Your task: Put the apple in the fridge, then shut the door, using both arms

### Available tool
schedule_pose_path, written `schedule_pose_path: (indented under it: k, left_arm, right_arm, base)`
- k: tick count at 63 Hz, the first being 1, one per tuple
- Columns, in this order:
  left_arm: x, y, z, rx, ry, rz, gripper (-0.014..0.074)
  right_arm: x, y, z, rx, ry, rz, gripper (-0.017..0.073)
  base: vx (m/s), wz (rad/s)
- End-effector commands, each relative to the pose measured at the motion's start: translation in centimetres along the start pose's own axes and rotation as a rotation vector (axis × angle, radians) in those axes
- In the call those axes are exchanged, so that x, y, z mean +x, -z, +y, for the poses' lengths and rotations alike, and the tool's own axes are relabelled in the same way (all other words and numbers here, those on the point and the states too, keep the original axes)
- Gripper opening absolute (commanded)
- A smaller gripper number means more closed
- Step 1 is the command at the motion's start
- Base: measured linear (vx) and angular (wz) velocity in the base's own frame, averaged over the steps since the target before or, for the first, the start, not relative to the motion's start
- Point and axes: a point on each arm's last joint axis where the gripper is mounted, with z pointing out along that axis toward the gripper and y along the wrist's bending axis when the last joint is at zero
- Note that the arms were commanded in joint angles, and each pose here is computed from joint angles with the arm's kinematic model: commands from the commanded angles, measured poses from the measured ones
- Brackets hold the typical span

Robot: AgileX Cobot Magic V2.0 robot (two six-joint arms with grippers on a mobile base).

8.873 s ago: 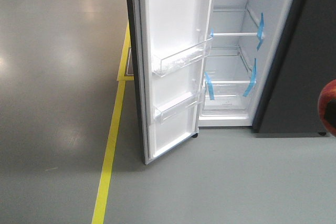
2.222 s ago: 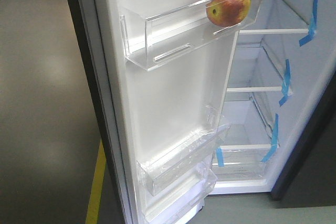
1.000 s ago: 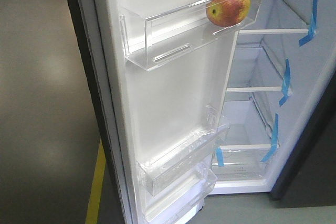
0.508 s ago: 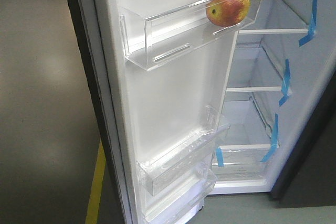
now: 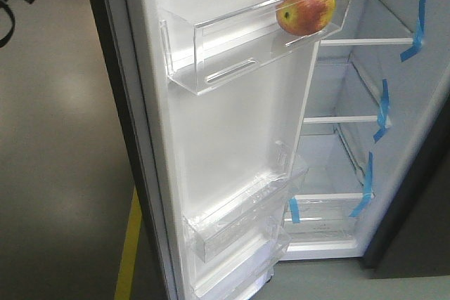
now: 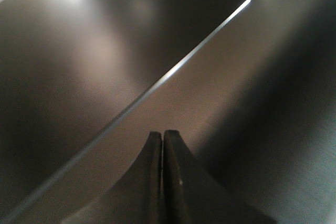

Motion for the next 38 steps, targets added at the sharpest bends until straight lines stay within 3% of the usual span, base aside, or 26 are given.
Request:
schedule_pose_path:
  k: [1,8,14,21,30,38]
  left_arm:
    - [-1.1,-2.1,-0.6,0.171,0.109,0.022,-0.0004]
    - [-1.0,-4.1,2.3,0.211,0.175,0.136,0.0001]
    - [-1.1,-5.4,3.2,0.255,0.203,0.232,0.0004]
    - [-1.1,-6.5,3.3,0.312,0.141,0.314,0.0012]
    - [-1.5,-7.3,1.8,0.359,0.054,0.373,0.0051]
    - [-1.6,-7.6,0.4,0.399,-0.007,0.419,0.0137]
  right_arm:
    - [-1.3,0.1,-0.1,0.025,-0.007,-0.068,-0.0003]
    - [-1.3,0.1,-0.1,0.025,-0.007,-0.068,-0.0003]
    - [-1.3,0.1,-0.1,0.018,-0.006,-0.060,-0.0003]
    - [-1.1,0.1,0.1,0.004,-0.005,-0.042,-0.0003]
    - [-0.9,0.1,0.3,-0.018,-0.008,-0.021,0.0001]
    - [-0.9,0.1,0.3,-0.021,-0.010,-0.019,0.0008]
  base:
    - [0.00,0.00]
    - [0.00,0.00]
    - [0.00,0.00]
    - [0.00,0.00]
    - [0.00,0.00]
    - [0.00,0.00]
